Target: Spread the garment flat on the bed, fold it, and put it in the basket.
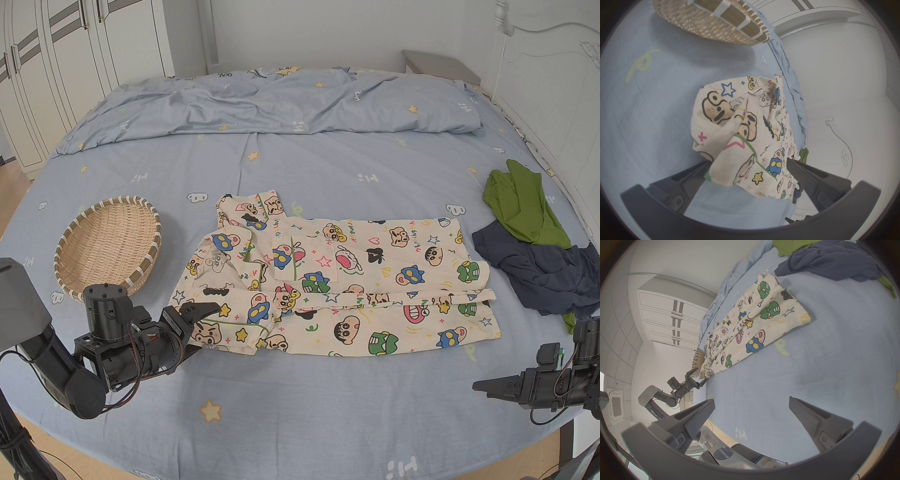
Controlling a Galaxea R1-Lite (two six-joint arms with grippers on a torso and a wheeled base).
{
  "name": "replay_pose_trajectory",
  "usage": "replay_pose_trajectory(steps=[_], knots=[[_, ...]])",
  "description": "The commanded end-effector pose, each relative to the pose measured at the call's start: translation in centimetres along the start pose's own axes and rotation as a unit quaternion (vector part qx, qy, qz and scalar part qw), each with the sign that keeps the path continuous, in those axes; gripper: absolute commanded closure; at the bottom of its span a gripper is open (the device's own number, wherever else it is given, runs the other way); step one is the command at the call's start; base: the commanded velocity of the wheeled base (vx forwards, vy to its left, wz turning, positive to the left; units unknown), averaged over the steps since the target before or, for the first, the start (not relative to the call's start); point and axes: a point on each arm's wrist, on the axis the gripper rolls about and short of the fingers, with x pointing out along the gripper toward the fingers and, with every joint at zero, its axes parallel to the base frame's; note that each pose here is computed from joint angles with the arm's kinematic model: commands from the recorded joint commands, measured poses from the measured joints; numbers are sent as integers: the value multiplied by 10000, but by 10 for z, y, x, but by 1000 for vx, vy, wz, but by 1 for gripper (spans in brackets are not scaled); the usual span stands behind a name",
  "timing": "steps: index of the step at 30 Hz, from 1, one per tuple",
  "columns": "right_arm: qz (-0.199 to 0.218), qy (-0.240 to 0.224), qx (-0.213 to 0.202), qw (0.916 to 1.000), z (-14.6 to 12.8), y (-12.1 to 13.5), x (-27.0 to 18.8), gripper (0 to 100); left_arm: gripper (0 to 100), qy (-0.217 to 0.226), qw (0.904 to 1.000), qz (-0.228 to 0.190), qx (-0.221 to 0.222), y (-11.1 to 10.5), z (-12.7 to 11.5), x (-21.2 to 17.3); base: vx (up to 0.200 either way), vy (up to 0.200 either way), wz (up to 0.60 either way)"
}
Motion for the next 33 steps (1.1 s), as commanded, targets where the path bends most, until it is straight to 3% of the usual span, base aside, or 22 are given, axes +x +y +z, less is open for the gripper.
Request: replay_pose_trajectory(steps=[1, 22, 23, 33], knots=[[-1, 5, 6, 10000, 0, 0, 0, 0, 0, 78, 9999, 143, -39, 9, -1, 14, 0, 0, 0], [-13, -45, 4, 10000, 1, -1, 0, 0, 0, -164, 9998, -56, 28, 0, 12, 42, 0, 0, 0], [-15, -40, 9, 10000, 1, -1, 0, 0, 100, -171, 9998, -69, 31, 0, 13, 43, 0, 0, 0], [-51, -36, 123, 9999, 5, -4, 2, 0, 100, -199, 9996, -163, 75, -5, 14, 43, 0, 0, 0]])
